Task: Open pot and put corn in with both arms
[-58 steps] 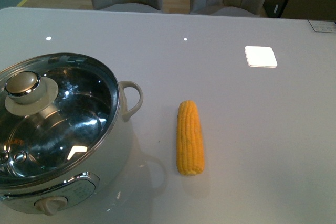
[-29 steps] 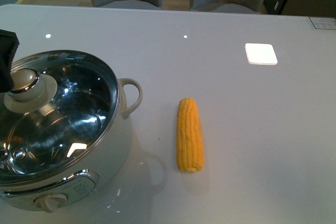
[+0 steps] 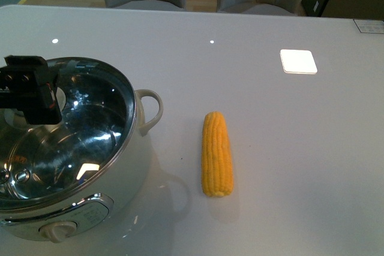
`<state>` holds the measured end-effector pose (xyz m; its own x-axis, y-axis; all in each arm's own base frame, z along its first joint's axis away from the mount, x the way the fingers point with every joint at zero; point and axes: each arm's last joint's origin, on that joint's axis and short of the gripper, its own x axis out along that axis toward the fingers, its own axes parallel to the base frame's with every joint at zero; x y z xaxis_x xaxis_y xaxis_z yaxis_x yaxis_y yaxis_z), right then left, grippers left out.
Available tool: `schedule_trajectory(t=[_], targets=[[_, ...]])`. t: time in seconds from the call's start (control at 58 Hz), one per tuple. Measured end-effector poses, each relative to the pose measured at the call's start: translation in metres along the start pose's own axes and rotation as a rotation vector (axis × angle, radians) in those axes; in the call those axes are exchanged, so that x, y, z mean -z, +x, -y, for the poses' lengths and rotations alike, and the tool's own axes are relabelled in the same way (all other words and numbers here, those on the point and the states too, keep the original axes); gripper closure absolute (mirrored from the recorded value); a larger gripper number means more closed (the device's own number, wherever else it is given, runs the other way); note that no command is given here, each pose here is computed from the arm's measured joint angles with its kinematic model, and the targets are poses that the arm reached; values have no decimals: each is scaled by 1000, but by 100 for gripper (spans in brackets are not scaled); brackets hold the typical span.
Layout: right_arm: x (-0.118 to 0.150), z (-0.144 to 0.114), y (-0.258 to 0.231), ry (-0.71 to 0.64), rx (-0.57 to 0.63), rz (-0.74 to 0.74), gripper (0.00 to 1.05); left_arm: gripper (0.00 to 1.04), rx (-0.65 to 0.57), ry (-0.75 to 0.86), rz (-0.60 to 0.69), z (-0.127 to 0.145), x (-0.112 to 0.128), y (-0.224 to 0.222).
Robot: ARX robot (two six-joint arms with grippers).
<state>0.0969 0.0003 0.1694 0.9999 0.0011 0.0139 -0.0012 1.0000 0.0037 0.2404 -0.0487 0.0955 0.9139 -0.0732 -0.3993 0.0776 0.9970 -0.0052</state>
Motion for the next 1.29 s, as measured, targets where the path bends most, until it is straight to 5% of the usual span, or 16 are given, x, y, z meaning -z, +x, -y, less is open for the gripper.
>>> schedule_trajectory(t=[0.673,1.07,1.294], targets=[[0,0,0,0,0,0,9,7,-12,-21,10,0,29,33],[0,0,0,0,0,0,9,62,-25,-29,22,-1,28,34],[0,0,0,0,0,0,9,64,-42,-24,18,0,25,32]])
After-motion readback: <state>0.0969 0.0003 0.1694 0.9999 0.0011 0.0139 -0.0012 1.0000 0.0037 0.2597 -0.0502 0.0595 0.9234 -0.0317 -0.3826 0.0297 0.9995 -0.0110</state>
